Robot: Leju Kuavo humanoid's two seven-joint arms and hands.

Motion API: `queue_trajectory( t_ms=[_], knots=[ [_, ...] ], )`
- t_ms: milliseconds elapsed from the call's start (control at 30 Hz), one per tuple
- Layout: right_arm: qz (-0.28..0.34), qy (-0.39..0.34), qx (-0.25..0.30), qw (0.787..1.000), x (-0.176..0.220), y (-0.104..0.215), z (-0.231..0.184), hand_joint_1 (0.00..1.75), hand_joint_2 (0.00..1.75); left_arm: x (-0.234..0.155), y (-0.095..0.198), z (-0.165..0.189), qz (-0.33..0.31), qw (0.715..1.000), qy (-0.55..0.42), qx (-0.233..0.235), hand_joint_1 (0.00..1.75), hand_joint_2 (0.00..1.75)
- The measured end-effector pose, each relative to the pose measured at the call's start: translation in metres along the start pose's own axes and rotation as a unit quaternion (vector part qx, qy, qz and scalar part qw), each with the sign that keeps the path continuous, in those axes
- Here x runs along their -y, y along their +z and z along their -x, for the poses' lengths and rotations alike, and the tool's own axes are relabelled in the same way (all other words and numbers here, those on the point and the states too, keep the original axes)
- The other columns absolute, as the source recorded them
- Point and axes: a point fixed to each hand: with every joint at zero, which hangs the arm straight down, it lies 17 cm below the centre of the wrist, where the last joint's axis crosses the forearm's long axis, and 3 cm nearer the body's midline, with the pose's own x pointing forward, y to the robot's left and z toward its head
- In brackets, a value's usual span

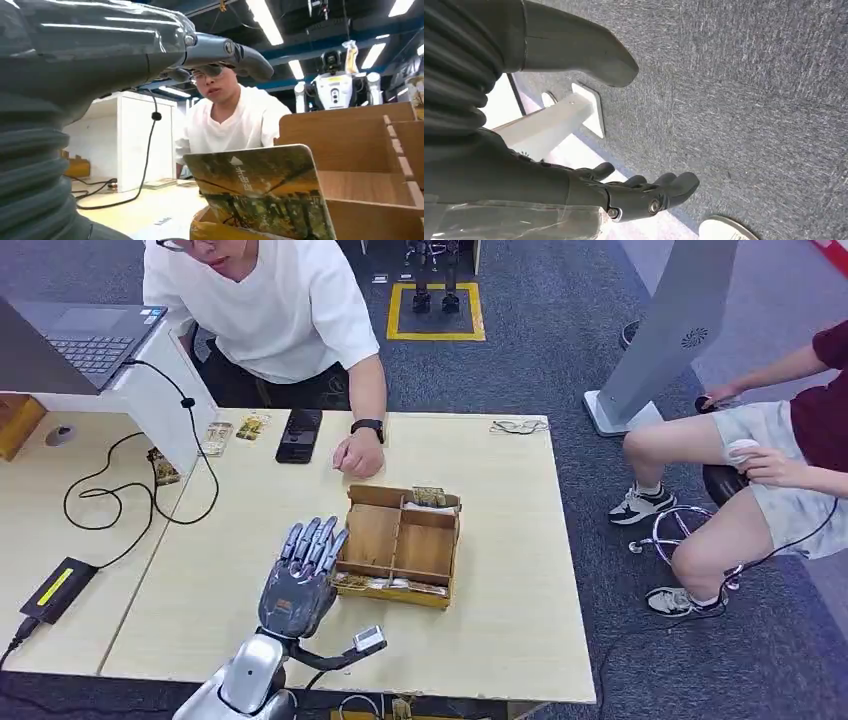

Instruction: Pass the card to the sensor for recognition and then transmit it.

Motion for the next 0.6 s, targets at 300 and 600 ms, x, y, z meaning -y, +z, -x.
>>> queue_trajectory(
  t_ms=[300, 600],
  knots=[
    [0.000, -0.002, -0.001, 1.000, 0.000, 0.000, 0.001, 0.00, 1.75, -0.004, 0.001, -0.008, -0.005, 1.000, 0.006, 0.016, 0.00, 1.75],
    [0.000, -0.002, 0.002, 1.000, 0.000, 0.000, 0.000, 0.00, 1.75, -0.018, 0.004, -0.038, -0.018, 0.996, 0.034, 0.083, 0.00, 1.75]
  ],
)
